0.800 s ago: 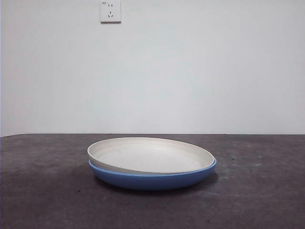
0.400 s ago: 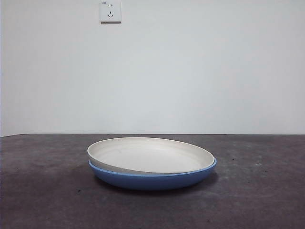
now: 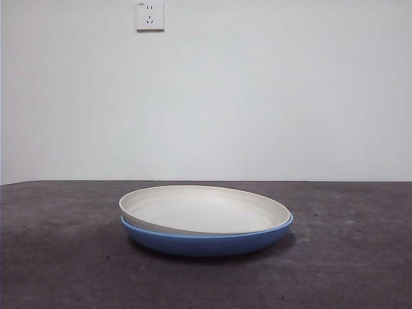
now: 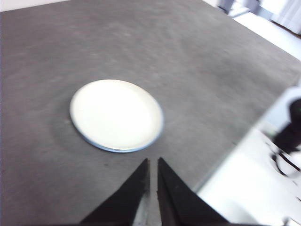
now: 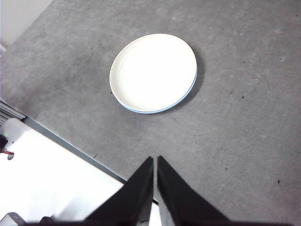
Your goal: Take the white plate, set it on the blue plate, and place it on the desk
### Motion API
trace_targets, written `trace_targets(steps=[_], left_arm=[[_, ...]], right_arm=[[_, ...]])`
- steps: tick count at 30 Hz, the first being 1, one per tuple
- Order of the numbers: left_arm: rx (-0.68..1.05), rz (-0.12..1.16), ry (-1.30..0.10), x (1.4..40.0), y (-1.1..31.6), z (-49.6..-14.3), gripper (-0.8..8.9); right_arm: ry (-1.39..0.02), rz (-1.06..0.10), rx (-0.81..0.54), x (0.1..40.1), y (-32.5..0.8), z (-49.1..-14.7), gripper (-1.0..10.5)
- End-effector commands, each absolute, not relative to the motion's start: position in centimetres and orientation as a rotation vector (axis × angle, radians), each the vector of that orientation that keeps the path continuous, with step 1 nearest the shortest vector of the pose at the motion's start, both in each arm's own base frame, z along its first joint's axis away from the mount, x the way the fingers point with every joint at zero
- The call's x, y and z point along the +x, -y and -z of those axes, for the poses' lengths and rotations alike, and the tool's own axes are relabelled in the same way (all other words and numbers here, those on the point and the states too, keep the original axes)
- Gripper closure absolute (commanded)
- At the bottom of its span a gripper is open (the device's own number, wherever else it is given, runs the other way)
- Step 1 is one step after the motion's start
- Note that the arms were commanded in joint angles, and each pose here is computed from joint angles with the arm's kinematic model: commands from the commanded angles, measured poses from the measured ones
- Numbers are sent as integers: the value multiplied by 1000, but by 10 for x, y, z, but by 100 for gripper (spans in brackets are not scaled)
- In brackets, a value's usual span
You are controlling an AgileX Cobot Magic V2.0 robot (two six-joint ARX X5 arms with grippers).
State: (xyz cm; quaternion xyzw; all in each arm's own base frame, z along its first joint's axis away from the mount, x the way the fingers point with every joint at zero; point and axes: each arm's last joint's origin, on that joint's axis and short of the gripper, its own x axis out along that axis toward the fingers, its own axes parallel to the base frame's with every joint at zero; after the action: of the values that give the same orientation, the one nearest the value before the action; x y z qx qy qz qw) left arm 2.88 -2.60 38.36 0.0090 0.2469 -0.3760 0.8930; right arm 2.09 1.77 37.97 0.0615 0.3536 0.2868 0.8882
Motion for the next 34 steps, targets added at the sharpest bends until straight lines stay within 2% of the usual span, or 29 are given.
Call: trace_targets(steps=[1, 6, 10, 15, 20, 23, 29, 34], left_arm=[[-10, 677, -499, 33, 23, -381, 788], [-58, 459, -509, 51, 18, -348, 788], [-74, 360, -382, 75, 14, -300, 788], [-69, 307, -186, 93, 11, -234, 787], [-133, 153, -171, 95, 6, -179, 787], [-147, 82, -176, 95, 4, -163, 787], [-120, 69, -166, 94, 4, -157, 787], [-115, 9, -185, 96, 2, -148, 787]], right_arm=[[-713, -607, 117, 20, -18, -384, 938], [-713, -608, 118, 20, -18, -384, 938], [-713, -607, 118, 20, -18, -384, 938], [-713, -607, 117, 20, -18, -384, 938], [-713, -607, 118, 20, -18, -384, 938], [-713, -607, 117, 20, -18, -384, 938], [-713, -608, 117, 20, -18, -384, 938], [-713, -607, 117, 20, -18, -384, 938]])
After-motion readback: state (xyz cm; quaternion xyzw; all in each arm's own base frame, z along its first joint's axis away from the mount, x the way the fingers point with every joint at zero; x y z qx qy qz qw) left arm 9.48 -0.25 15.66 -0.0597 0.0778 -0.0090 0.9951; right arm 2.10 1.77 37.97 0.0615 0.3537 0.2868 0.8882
